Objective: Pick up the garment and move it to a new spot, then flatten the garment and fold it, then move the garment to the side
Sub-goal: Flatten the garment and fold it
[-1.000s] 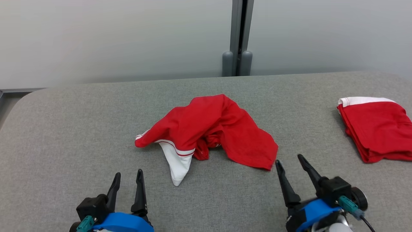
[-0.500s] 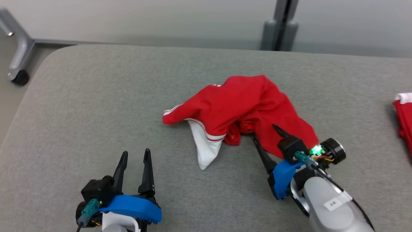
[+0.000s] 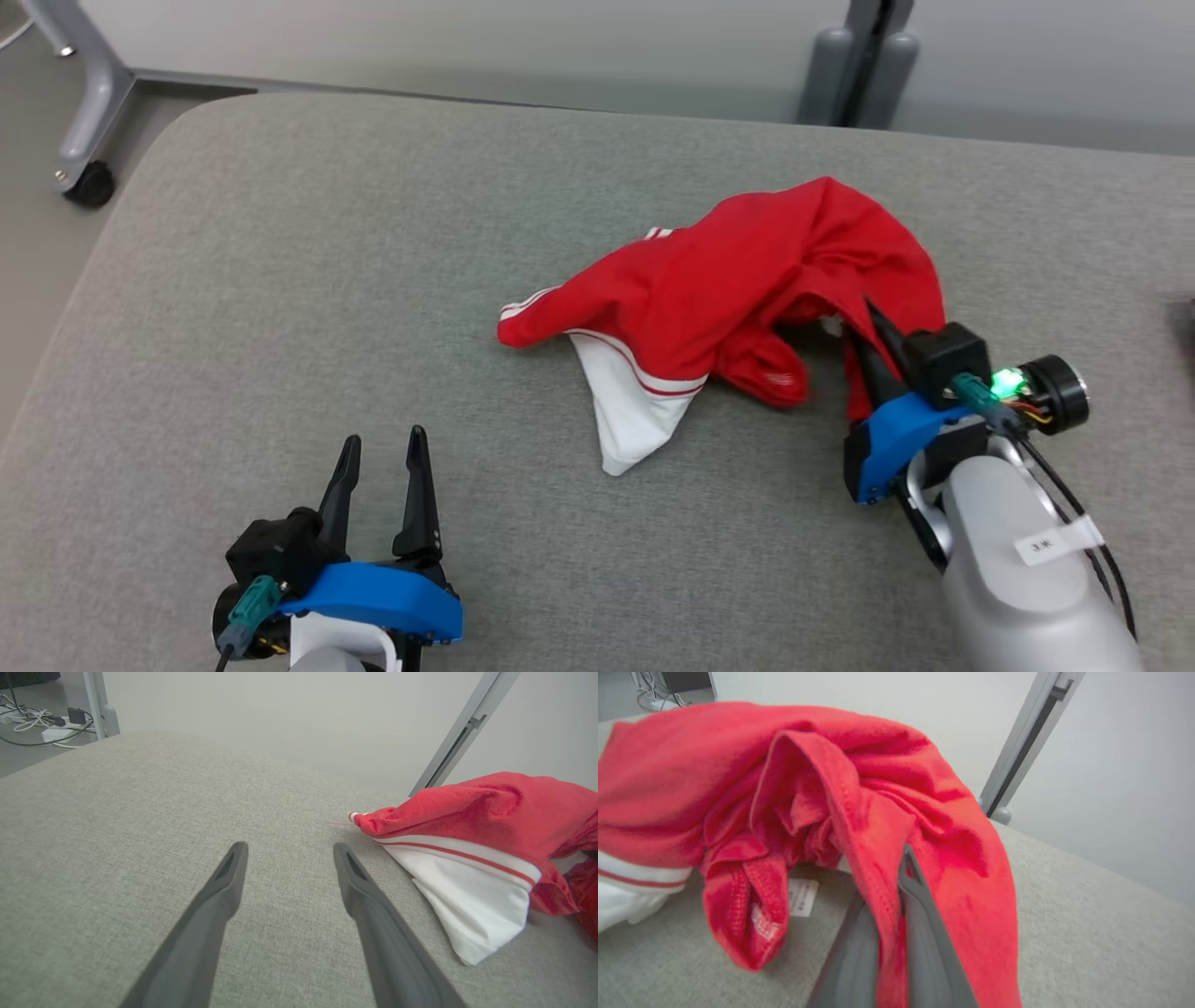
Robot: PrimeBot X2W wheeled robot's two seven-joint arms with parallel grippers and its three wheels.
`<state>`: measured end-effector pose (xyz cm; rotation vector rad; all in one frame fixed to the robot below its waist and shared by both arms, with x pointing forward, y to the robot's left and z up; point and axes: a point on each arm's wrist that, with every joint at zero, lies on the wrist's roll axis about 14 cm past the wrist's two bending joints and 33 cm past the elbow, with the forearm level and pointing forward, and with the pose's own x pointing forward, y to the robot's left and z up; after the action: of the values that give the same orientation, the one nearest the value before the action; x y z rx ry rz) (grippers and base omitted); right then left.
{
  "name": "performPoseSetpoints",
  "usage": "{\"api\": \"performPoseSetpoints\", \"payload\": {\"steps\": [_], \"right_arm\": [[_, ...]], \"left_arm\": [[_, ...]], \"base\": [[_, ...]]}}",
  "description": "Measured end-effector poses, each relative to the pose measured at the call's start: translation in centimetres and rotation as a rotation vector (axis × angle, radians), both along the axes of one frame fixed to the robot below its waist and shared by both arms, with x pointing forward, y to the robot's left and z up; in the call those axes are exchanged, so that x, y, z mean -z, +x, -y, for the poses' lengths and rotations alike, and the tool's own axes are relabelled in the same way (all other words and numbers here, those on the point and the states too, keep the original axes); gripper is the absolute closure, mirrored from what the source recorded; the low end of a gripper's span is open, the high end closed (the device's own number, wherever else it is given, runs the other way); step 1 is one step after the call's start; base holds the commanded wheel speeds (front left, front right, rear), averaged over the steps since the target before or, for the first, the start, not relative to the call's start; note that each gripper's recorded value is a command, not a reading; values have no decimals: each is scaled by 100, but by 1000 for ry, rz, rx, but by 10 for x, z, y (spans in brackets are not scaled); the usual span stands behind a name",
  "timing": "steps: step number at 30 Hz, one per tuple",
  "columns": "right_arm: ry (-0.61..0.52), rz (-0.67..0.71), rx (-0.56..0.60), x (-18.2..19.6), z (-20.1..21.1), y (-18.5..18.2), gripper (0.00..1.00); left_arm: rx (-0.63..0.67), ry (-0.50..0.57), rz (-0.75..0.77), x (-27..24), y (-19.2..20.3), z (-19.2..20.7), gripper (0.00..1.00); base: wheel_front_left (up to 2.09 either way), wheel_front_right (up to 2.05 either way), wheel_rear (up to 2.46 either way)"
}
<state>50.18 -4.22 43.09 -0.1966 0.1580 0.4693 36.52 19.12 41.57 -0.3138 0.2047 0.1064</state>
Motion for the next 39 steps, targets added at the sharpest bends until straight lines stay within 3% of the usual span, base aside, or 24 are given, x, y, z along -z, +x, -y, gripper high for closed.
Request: {"api": "performPoseSetpoints", "payload": {"steps": [6, 13, 15, 16, 23, 29, 35, 39], "right_arm": [[67, 77, 217, -27, 77, -8, 100], [-15, 10, 336, -9, 141, -16, 97], [-63, -28, 349, 2, 155, -18, 45], [-78, -44, 357, 6, 161, -18, 0], [-13, -12, 378, -3, 158, -14, 0], [48, 107, 391, -39, 159, -20, 0], [119, 175, 334, -57, 131, -44, 0], [178, 91, 269, -41, 96, -60, 0]], "left_arm": [[80, -9, 17, -3, 9, 25, 0], [136, -14, 12, 1, 17, 42, 0], [138, -13, 3, 4, 17, 42, 0], [139, -10, 1, 5, 17, 42, 0], [136, -7, 14, 1, 19, 40, 0], [165, -7, 28, -4, 17, 50, 0], [186, -8, 39, -8, 17, 57, 0], [192, -8, 38, -8, 16, 58, 0]], "base": [[0, 0, 0], [0, 0, 0], [0, 0, 0], [0, 0, 0], [0, 0, 0], [0, 0, 0], [0, 0, 0], [0, 0, 0]]}}
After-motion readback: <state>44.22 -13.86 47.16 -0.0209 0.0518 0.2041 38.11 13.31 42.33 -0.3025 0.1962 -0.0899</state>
